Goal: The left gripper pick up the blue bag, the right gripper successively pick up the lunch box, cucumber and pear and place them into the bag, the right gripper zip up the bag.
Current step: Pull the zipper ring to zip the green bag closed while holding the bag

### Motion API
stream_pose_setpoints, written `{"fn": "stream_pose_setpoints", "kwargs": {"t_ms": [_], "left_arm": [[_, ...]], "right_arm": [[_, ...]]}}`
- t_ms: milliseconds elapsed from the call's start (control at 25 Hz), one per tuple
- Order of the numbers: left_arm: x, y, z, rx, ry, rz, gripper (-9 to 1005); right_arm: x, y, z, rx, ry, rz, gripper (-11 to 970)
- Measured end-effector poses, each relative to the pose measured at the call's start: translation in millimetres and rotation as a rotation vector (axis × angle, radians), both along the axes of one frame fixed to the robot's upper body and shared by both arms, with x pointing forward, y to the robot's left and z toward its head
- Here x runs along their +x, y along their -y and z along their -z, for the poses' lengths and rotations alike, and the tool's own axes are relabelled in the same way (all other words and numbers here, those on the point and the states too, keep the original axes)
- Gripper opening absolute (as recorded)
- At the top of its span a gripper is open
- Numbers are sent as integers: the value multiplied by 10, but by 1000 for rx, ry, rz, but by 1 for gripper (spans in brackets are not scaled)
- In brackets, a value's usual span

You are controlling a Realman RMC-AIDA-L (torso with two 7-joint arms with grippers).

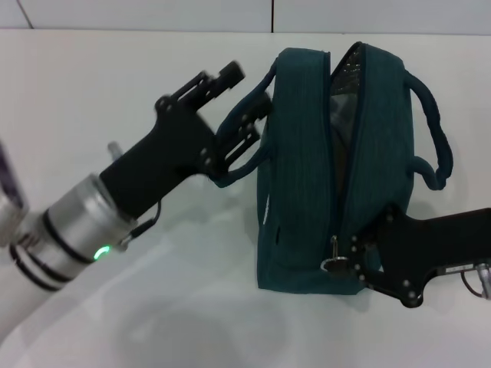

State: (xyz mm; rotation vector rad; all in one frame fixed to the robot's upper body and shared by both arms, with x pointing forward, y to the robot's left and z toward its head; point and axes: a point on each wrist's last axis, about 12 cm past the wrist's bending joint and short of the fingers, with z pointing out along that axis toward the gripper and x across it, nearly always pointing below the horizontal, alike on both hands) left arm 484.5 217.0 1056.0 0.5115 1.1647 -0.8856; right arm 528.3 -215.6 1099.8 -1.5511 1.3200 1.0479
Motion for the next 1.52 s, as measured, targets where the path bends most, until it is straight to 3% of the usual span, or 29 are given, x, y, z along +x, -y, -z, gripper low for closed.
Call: {"fn": "stream_pose_setpoints", "kwargs": {"t_ms": [480,760,960,1280,1520], "left_arm": [[-654,-255,316,30,-44,-184,558],[-719,-334,360,47,-67,-215,570],[-815,-283,421,112,-68,-150,590],[-666,-167,496,167,-142,-102,622],[-458,-53,481,170,-210,-18,861]], "right_arm": [[128,-99,-206,110,165,-1,4],[211,-118,-203,181,237,107,5],[262,-132,-236,206,244,136,5],[287,-156,-256,219,264,144,5],[285,-183,-235,218,249,136,4]]}}
